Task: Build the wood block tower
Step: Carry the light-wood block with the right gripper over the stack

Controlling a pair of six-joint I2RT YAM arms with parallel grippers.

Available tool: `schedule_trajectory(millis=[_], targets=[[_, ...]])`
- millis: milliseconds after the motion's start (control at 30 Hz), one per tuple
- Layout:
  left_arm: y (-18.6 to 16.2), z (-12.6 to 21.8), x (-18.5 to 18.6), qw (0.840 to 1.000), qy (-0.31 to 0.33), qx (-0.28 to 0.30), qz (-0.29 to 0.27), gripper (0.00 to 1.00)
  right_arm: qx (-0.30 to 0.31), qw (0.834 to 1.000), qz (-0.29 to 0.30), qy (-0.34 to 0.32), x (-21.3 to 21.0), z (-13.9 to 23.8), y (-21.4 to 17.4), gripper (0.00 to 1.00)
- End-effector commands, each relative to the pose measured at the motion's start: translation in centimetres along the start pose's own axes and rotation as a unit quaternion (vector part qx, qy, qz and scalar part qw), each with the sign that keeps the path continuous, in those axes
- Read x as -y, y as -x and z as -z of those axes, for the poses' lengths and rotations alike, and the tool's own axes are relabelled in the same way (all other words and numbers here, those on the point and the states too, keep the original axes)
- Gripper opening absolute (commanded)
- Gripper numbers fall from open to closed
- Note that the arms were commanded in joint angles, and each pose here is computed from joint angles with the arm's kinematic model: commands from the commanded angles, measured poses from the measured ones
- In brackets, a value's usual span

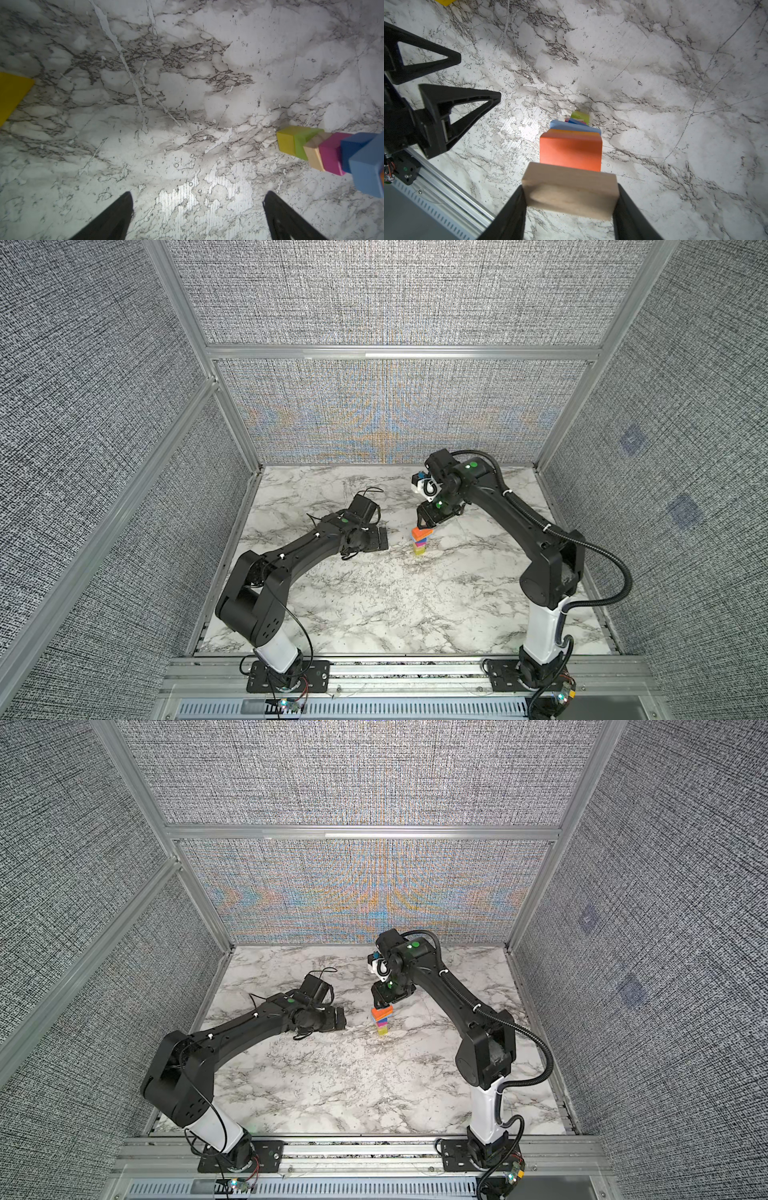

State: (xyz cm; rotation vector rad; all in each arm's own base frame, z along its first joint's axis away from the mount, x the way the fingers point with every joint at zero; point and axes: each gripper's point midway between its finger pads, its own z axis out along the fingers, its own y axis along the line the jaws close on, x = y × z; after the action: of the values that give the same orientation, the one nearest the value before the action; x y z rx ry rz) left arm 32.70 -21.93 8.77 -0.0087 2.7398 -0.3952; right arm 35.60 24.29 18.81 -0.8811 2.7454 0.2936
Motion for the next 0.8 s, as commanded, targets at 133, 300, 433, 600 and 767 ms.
schedule_trajectory(millis=[133, 300, 433, 600, 767], targets=[[0.2, -0.3, 0.1, 1.000, -0.008, 0.004, 0.001, 0.99, -0.036, 0.999, 0.022, -0.006, -0.1, -0.3, -1.0, 0.50], [-0.1, -0.6, -0.1, 1.000, -0.007, 0.003, 0.002, 0.99, -0.048, 0.998, 0.028, -0.011, -0.2, -0.7, -1.0, 0.50], [-0.2, -0.8, -0.3, 1.000, -0.005, 0.003, 0.004, 0.99, -0.053, 0.998, 0.030, -0.019, -0.2, -0.7, -0.9, 0.50], [-0.4, -1.2, -0.3, 1.000, -0.008, 0.000, 0.007, 0.99, -0.060, 0.998, 0.032, -0.019, -0.3, -0.8, -1.0, 0.50], [-0.6, -1.6, -0.3, 1.000, -0.010, -0.002, 0.010, 0.99, -0.073, 0.997, 0.031, -0.017, -0.4, -0.9, -1.1, 0.51]])
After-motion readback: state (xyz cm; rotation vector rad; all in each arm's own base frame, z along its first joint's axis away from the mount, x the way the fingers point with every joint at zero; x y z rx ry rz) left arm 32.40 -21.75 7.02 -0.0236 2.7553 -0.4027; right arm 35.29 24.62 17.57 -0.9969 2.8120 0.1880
